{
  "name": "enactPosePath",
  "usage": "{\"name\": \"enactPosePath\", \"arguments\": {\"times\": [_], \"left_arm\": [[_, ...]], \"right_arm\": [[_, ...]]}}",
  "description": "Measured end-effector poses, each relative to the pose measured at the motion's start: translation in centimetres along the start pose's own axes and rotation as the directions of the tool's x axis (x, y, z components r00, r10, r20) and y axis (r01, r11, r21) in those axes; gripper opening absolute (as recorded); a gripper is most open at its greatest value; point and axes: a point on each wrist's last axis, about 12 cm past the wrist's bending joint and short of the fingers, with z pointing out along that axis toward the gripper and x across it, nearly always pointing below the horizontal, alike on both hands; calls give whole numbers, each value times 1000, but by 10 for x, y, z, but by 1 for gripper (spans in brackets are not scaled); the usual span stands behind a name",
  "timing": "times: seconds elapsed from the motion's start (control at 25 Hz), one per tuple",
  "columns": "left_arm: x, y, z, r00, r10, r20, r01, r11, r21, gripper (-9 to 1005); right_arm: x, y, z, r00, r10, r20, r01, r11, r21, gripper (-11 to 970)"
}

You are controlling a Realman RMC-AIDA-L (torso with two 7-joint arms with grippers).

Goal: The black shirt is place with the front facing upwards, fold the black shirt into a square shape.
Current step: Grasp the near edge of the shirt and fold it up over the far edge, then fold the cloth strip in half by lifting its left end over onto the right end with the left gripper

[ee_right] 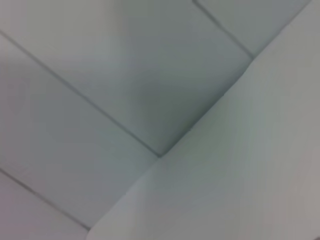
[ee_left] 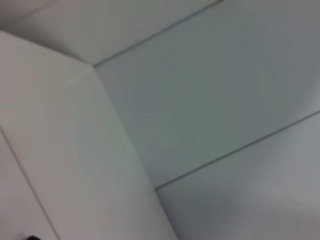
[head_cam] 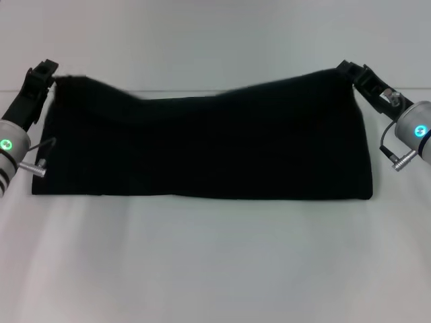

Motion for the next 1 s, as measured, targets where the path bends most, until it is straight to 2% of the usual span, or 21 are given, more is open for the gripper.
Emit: {"name": "enactPosePath", "arguments": {"times": [0.08, 0.2, 0.4, 0.48, 0.64, 0.68, 0.8, 0.84, 0.88, 1.0], "left_arm": [[4, -1, 1, 1000, 17, 24, -17, 1000, -1, 211], [8, -2, 2, 999, 35, 39, -35, 999, -5, 303], [10, 0, 0, 998, 10, 56, -9, 1000, -13, 451], [10, 2, -2, 999, 4, 53, -3, 1000, -11, 511], [7, 7, -9, 1000, -16, -10, 16, 1000, 14, 701], [6, 8, -12, 999, -19, -43, 20, 999, 30, 748], [-2, 10, -25, 986, 8, -168, 9, 995, 104, 796], [-11, 14, -35, 972, 14, -235, 17, 991, 130, 811], [-11, 14, -35, 972, 14, -235, 17, 991, 130, 827], [-33, 24, -55, 945, 10, -326, 34, 991, 128, 843]], "right_arm": [[-1, 0, 2, 1000, -1, 10, 1, 1000, 13, 75], [-1, 1, 6, 1000, -6, 3, 6, 999, 42, 281], [-2, 3, 8, 1000, -12, -1, 12, 999, 37, 530], [-3, 3, 6, 1000, -18, -4, 18, 1000, 21, 588], [-4, 3, 0, 998, -41, -37, 40, 999, -34, 705], [-5, 3, -1, 997, -60, -57, 57, 997, -52, 704], [-5, 6, -11, 972, -178, -152, 155, 976, -154, 700], [-4, 9, -19, 941, -269, -207, 217, 946, -242, 699], [-4, 9, -19, 941, -269, -207, 217, 946, -242, 700], [-4, 7, -37, 892, -364, -269, 261, 899, -351, 703]]}}
